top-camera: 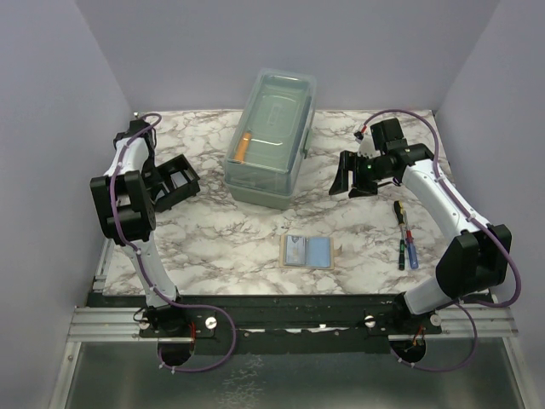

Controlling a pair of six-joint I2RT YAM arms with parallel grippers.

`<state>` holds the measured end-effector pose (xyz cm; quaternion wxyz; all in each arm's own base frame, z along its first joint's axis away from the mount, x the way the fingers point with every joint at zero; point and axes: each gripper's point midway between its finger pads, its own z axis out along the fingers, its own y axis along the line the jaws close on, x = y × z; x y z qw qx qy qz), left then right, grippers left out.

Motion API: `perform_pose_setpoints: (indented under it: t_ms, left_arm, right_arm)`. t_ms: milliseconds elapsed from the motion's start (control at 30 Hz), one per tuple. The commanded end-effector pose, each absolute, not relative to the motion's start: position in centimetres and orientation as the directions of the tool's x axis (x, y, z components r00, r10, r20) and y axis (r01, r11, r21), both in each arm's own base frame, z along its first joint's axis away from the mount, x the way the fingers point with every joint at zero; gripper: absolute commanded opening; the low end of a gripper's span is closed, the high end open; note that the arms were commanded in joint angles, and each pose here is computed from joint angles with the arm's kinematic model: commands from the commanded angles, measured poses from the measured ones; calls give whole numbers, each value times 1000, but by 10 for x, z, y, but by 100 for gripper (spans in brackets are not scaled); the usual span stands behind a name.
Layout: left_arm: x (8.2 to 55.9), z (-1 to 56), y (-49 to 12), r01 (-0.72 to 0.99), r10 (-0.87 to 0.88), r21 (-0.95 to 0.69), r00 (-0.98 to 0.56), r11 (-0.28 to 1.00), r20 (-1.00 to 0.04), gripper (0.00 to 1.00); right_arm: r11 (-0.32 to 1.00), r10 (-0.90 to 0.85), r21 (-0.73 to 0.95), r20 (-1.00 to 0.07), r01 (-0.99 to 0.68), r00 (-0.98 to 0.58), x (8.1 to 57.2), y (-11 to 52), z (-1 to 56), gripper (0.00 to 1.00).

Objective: Put the credit cards into the card holder
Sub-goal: Pick up the credit card from the storage box.

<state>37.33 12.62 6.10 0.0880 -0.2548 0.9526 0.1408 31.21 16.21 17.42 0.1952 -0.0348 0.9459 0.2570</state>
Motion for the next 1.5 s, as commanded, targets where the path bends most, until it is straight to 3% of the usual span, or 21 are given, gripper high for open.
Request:
perform_pose_setpoints:
  t_ms: [0, 1167, 1467]
  left_arm:
    - [371, 88, 133, -510, -444, 244, -852, 825, -277, 31]
    - [388, 119, 135, -547, -461, 182, -809, 817, -365, 9]
    - [400, 147, 137, -601, -485, 131, -739, 789, -467, 6]
  right_arm:
    - [856, 25, 483, -399, -187, -916, 313, 163, 181, 70]
    - [848, 24, 496, -388, -187, -921, 311, 166, 180, 70]
    - [846, 26, 499, -386, -185, -922, 309, 166, 179, 70]
